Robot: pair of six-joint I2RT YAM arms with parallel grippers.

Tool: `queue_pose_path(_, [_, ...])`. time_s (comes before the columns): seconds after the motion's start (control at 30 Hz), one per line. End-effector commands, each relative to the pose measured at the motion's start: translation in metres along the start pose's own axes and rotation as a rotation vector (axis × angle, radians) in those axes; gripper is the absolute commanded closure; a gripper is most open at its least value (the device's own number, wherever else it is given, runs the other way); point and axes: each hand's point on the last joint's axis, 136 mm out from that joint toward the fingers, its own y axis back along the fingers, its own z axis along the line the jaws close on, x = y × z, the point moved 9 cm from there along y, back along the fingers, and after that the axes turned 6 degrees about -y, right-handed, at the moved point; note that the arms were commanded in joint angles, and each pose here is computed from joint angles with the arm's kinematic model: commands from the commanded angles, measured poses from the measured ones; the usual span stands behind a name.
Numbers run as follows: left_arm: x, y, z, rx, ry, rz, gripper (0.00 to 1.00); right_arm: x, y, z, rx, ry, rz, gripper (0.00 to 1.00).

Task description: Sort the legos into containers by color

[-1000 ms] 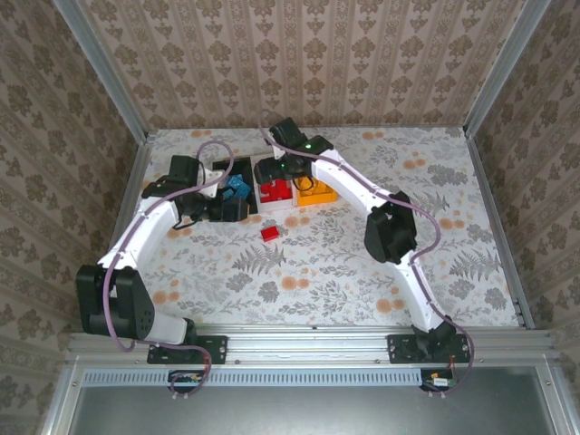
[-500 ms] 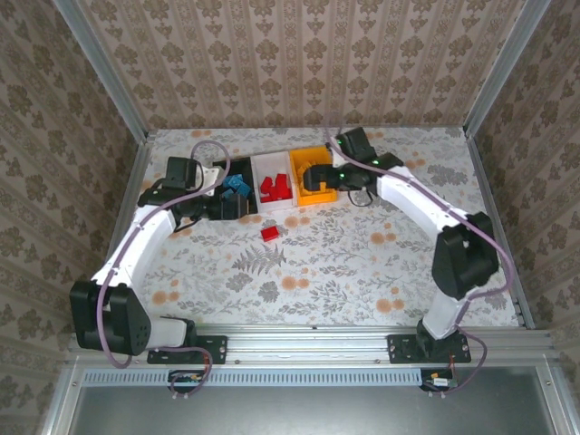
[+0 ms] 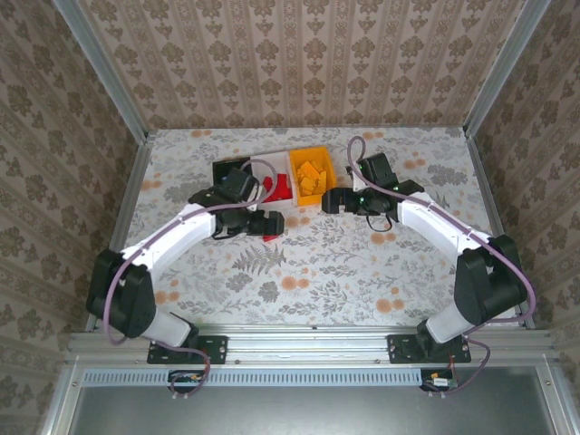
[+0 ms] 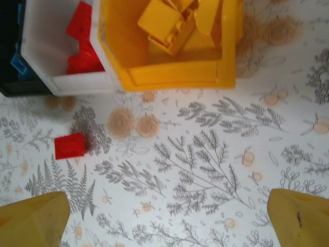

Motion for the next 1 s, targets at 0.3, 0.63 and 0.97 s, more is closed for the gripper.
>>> queue_pose_path(0.3, [-0.021,-0.057,0.000,-0.093,-0.075,0.073,0.09,0.010,0.009,-0.003,-0.030,-0.012,-0.006,0.00])
queue_pose_path(0.63, [-0.035,-0.082,0.000,-0.093,-0.210,0.084,0.09,0.013,0.004,-0.004,-0.036,-0.037,0.018,0.00])
queue_pose_path(0.97, [-0.026,-0.095,-0.007,-0.064,-0.246,0.117,0.17,0.012,0.008,-0.003,-0.034,-0.053,0.011,0.00])
